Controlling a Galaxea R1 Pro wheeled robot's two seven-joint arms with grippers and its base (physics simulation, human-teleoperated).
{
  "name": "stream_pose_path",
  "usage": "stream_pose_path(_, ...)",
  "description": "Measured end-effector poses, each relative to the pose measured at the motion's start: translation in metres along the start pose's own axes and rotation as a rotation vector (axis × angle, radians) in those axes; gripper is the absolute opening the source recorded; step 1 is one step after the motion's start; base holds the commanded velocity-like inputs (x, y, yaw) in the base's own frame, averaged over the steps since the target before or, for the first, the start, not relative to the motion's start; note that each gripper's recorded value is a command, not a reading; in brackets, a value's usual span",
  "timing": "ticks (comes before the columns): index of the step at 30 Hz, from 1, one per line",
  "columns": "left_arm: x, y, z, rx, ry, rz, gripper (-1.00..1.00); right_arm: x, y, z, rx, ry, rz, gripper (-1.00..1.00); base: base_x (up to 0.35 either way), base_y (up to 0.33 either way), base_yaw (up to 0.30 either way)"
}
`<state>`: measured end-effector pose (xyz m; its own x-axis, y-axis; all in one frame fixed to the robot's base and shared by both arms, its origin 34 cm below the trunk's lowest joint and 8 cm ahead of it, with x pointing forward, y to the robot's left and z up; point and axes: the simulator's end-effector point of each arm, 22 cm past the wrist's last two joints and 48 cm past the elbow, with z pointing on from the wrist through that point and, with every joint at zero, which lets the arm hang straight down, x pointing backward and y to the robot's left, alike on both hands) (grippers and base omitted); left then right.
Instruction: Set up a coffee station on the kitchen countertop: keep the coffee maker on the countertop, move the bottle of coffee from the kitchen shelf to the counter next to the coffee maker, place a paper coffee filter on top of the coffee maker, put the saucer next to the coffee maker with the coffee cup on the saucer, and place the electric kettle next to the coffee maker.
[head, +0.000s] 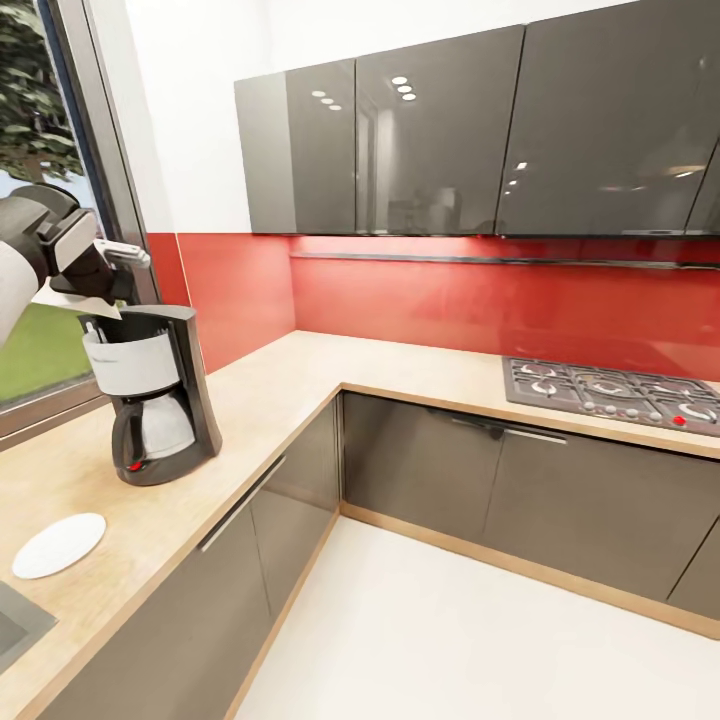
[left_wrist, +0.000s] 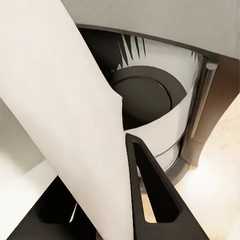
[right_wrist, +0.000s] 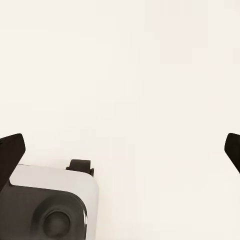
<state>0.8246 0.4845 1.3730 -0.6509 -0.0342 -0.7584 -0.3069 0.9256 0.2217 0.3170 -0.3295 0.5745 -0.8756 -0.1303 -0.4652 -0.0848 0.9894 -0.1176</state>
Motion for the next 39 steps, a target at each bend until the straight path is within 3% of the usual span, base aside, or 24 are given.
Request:
stream_pose_path(16,0.01,-0.002,0.009,-0.003,0.018,0.007,-1.0,0.0,0.0,0.0,0.0,0.0,0.0,1.0,0.097,0.0,0.0)
stream_pose_path(39,0.019,0.006,0.023,-0.014,0.04,-0.002,-1.0,0.005,0.0,0.0,-0.001,0.013,-0.001,1.0,0.006,0.0,0.0)
